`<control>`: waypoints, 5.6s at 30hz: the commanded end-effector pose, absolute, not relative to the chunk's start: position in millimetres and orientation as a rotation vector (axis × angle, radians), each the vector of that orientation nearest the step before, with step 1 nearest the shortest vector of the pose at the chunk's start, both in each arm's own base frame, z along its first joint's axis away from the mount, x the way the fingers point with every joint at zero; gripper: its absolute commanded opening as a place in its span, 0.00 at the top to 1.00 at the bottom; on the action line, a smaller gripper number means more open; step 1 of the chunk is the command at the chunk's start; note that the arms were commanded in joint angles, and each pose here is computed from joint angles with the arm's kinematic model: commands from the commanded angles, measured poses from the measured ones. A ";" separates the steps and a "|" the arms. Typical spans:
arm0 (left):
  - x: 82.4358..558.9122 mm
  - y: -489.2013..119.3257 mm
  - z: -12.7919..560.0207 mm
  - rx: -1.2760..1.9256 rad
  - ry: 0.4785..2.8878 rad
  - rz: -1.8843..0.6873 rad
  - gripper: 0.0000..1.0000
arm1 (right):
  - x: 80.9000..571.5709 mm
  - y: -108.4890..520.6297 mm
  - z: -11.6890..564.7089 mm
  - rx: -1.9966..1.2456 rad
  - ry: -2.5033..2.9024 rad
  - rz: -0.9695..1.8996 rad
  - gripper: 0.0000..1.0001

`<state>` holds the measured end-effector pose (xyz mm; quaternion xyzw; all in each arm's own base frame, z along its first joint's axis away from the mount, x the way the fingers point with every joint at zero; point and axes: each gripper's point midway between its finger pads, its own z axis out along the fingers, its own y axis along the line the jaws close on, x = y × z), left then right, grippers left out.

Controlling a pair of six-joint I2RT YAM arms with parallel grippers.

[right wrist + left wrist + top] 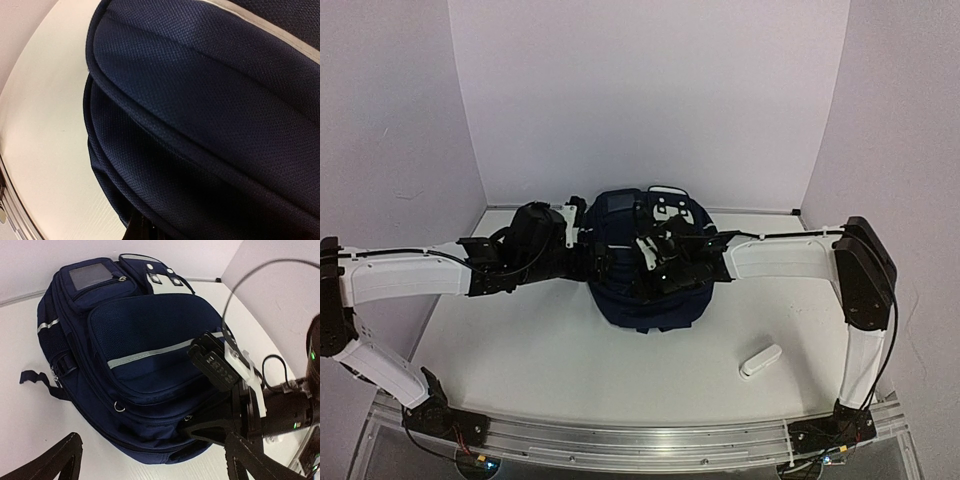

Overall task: Pack the student bag
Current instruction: Zip the student bag at the center of the board.

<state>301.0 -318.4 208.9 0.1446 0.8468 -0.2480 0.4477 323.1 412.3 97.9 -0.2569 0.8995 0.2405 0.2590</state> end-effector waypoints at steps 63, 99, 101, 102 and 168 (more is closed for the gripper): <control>351.5 -348.4 147.2 1.432 1.606 0.009 1.00 | 324.9 337.5 128.5 -0.750 2.519 0.629 1.00; 290.9 -343.3 178.1 1.490 1.525 -0.036 0.51 | 302.4 365.0 141.5 -0.909 2.528 0.930 1.00; 281.0 -359.5 178.0 1.519 1.494 -0.060 0.49 | 297.7 369.6 140.5 -0.924 2.530 0.943 1.00; 278.1 -366.4 177.0 1.531 1.483 -0.068 0.49 | 295.1 371.7 140.1 -0.933 2.530 0.947 1.00; 287.1 -306.8 140.4 1.431 1.647 0.080 1.00 | 457.6 175.9 74.9 -0.500 2.692 0.354 1.00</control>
